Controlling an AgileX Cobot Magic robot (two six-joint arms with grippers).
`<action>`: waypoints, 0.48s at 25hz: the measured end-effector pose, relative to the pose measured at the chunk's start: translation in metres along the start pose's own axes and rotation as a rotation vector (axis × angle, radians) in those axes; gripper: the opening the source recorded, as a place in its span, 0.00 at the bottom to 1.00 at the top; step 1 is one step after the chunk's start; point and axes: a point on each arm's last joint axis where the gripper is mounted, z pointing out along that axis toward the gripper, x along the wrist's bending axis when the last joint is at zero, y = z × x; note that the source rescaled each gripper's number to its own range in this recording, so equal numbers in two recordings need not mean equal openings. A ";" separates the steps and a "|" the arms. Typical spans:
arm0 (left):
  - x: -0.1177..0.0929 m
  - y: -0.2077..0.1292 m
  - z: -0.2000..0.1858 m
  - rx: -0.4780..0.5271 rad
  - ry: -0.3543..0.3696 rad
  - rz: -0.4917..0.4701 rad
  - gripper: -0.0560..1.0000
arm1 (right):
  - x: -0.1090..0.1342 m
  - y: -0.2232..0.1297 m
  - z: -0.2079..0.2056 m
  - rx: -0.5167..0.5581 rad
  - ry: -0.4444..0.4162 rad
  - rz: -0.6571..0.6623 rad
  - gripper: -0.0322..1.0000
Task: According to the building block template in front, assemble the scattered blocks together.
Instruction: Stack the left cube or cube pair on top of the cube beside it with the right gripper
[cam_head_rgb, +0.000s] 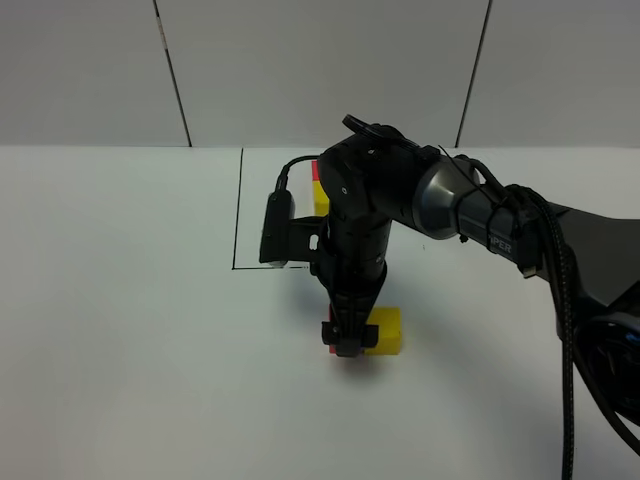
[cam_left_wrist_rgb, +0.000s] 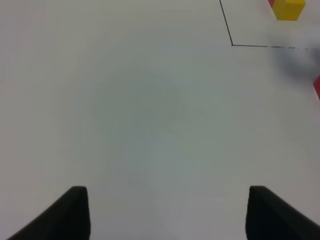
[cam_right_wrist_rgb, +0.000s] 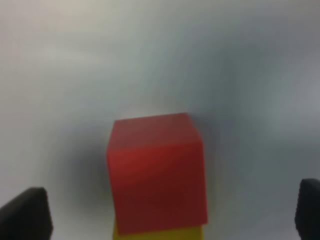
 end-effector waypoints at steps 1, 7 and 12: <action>0.000 0.000 0.000 0.000 0.000 0.000 0.49 | -0.001 -0.002 0.003 0.005 0.003 0.004 0.95; 0.000 0.000 0.000 0.000 0.000 -0.002 0.49 | -0.009 -0.016 0.020 0.048 0.017 0.018 0.95; 0.000 0.000 0.000 0.000 0.000 -0.002 0.49 | -0.010 -0.016 0.021 0.040 0.005 0.013 0.95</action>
